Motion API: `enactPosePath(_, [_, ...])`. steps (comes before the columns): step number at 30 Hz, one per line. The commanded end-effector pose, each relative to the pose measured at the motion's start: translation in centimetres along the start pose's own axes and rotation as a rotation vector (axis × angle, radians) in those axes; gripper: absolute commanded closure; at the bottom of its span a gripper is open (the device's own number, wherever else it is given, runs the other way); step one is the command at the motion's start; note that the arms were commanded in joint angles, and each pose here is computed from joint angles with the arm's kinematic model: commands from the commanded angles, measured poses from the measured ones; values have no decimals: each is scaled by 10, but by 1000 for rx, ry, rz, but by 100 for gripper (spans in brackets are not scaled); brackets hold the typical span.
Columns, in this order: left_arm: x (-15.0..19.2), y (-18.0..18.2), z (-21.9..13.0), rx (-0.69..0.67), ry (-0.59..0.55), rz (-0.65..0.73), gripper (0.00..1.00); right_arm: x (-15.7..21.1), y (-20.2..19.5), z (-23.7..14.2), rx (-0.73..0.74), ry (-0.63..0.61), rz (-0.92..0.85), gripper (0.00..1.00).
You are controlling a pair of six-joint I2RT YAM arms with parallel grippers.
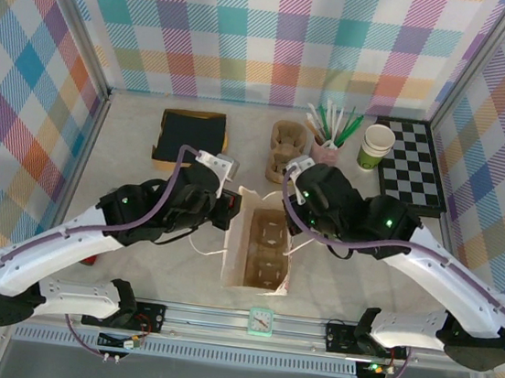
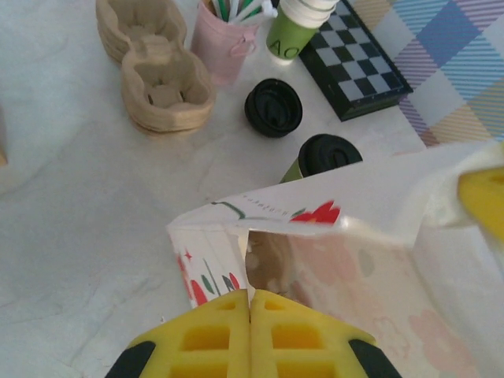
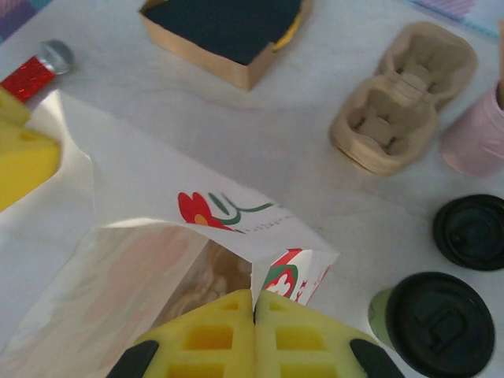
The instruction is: Pack the takeout coffee
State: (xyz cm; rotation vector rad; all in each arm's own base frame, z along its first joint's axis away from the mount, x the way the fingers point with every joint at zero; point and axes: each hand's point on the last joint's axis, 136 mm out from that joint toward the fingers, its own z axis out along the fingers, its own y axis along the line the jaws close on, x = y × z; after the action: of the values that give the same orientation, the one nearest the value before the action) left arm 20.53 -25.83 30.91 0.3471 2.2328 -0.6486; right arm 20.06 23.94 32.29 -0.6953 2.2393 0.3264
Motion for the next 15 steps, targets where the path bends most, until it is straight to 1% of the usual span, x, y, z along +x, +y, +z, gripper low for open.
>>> enactPosePath(1, [-5, -2, -2, 22, 22, -28, 100, 2, -10, 1, -8, 16, 56, 98])
enactPosePath(10, [-19, 2, 12, 16, 22, -40, 98, -3, -23, 31, -3, 54, 53, 98])
enactPosePath(15, [-26, 11, 21, -13, 21, -46, 97, -4, -31, 46, 19, 72, 43, 97])
